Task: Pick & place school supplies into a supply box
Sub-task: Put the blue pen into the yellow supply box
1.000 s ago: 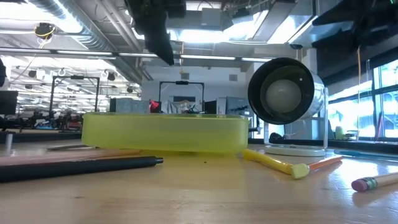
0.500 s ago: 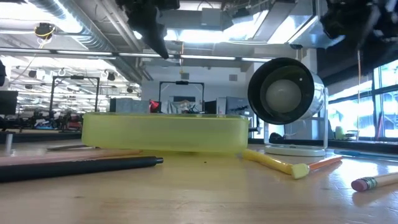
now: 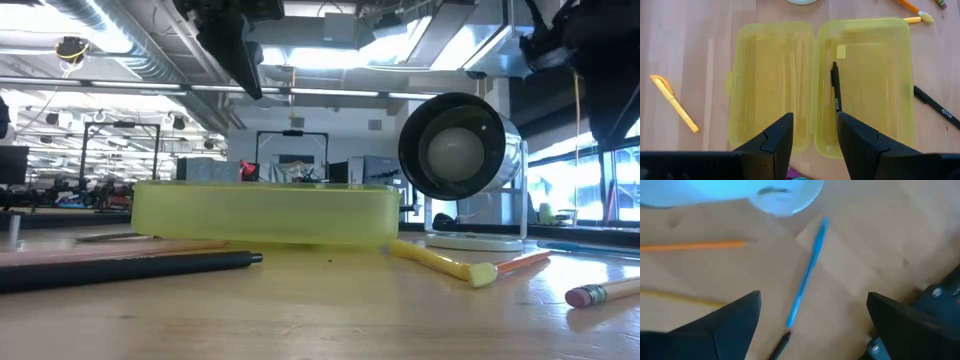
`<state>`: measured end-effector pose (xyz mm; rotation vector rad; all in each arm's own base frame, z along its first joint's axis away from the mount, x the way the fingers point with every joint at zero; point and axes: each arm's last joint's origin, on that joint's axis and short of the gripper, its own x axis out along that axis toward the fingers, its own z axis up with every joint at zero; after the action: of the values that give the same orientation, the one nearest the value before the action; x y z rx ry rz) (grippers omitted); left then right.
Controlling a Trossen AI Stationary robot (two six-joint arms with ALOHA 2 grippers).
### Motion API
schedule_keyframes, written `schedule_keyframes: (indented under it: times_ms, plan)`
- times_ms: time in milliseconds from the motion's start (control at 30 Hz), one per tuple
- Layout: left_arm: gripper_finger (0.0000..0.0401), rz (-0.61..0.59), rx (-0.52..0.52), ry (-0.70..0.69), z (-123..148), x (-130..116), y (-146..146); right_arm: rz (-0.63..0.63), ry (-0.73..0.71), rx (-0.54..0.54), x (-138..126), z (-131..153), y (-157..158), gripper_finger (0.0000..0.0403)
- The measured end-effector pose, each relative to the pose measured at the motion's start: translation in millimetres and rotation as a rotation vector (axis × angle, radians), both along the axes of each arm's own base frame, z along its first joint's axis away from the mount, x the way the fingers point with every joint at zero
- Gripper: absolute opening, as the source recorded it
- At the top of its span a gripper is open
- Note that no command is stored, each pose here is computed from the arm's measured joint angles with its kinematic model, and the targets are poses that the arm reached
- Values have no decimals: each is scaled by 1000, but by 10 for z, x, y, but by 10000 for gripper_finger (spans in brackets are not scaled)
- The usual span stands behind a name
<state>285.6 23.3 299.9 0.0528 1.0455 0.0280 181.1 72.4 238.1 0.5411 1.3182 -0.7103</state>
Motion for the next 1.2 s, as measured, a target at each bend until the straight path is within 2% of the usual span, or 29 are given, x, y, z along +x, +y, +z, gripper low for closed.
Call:
schedule_keyframes:
  times_ms: [167, 500, 567, 667, 833, 1200]
  plan:
    - [145, 0, 0, 0, 0, 0, 0, -2, -7, -94, 52, -72, 41, 364]
    - [143, 0, 0, -1, 1, 1, 0, 22, -116, -85, -70, -62, 69, 364]
    - [142, 0, 0, -2, 1, 1, 0, 17, -163, -77, -112, -134, 55, 364]
    - [141, 0, 0, -2, 1, 2, 0, -14, -195, -122, -180, -262, 9, 364]
    - [141, 7, -4, -3, 1, 2, 0, -61, -171, -157, -309, -485, -65, 364]
    - [141, 7, -5, -3, 0, 3, -1, -45, -250, -118, -359, -916, -93, 364]
